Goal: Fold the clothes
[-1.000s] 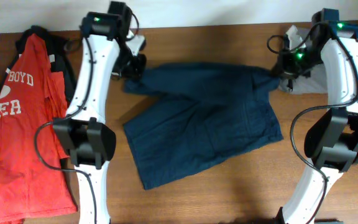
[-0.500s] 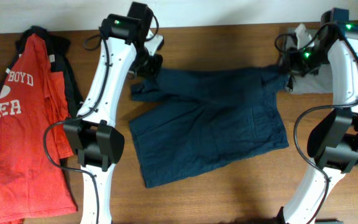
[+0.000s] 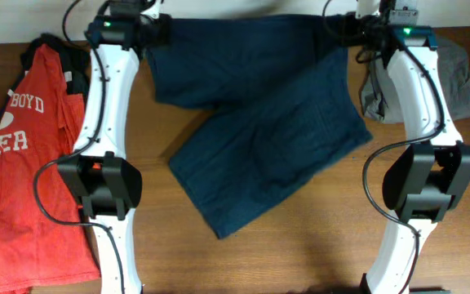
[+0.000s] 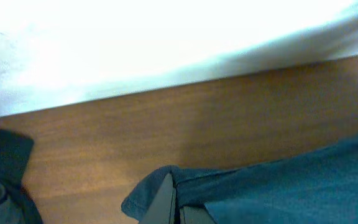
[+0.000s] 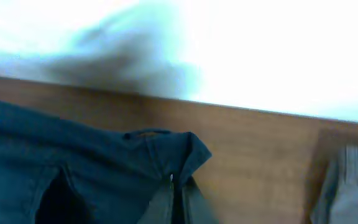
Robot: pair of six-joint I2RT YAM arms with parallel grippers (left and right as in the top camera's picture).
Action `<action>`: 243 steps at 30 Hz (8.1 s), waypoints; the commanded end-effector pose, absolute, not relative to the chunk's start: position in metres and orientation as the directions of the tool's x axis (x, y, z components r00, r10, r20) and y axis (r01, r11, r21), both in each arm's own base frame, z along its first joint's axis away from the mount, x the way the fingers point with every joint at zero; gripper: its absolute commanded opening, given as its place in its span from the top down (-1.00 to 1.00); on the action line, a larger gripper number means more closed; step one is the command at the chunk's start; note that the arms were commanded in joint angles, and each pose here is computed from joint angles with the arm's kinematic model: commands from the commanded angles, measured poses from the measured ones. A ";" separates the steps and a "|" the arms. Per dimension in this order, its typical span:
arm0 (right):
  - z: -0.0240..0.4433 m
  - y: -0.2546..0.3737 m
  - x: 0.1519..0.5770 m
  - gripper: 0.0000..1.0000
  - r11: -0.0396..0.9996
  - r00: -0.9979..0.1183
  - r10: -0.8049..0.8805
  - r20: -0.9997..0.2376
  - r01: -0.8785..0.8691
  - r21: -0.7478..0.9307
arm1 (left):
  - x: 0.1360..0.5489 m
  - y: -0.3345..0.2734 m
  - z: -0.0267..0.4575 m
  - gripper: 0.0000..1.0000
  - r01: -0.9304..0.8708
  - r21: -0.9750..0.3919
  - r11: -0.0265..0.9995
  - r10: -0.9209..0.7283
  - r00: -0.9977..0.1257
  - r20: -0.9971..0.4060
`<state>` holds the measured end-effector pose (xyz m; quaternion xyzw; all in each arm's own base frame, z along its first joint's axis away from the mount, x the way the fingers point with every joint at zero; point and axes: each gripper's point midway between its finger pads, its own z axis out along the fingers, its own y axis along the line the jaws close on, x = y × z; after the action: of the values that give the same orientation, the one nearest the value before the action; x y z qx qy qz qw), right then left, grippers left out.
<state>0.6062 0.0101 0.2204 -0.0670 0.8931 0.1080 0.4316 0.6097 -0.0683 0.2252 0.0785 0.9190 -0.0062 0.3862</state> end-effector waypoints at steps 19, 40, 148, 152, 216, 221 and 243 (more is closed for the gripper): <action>0.206 -0.071 0.555 0.93 0.989 -0.771 0.104 -0.628 0.010 0.151 | 0.460 -0.125 0.258 0.93 0.314 0.035 0.949 0.298 -0.852 -0.431; 0.208 -0.072 0.560 0.92 0.989 -0.757 0.101 -0.645 0.007 0.146 | 0.277 -0.258 0.102 0.72 0.664 -0.250 0.704 0.705 -0.697 0.135; 0.175 -0.031 0.489 0.92 0.919 -0.854 0.395 -0.338 0.376 0.123 | 0.393 -0.223 0.064 0.99 0.540 0.138 0.830 0.557 -0.794 -0.244; 0.171 -0.038 0.444 0.93 0.924 -0.906 0.382 -0.183 0.371 0.094 | 0.379 -0.213 0.108 0.99 0.535 0.127 0.835 0.548 -0.789 -0.278; 0.128 -0.007 0.437 0.92 0.969 -0.990 0.048 -0.129 0.014 0.246 | 0.323 -0.154 -0.013 0.99 0.101 -0.114 0.988 0.094 -0.993 -0.070; 0.128 -0.007 0.437 0.92 0.969 -0.990 0.048 -0.129 0.014 0.245 | 0.340 -0.134 -0.039 0.99 0.035 -0.132 0.991 0.027 -0.998 -0.062; 0.130 -0.002 0.442 0.62 0.960 -0.987 0.055 -0.150 0.011 0.279 | 0.516 -0.044 -0.018 0.51 -0.037 -0.127 0.991 -0.097 -0.857 -0.506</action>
<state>0.4443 -0.0107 0.1288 0.0215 0.9891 0.1210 0.0814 0.5125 -0.0850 0.0035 -0.0114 0.9478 -0.1231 0.2939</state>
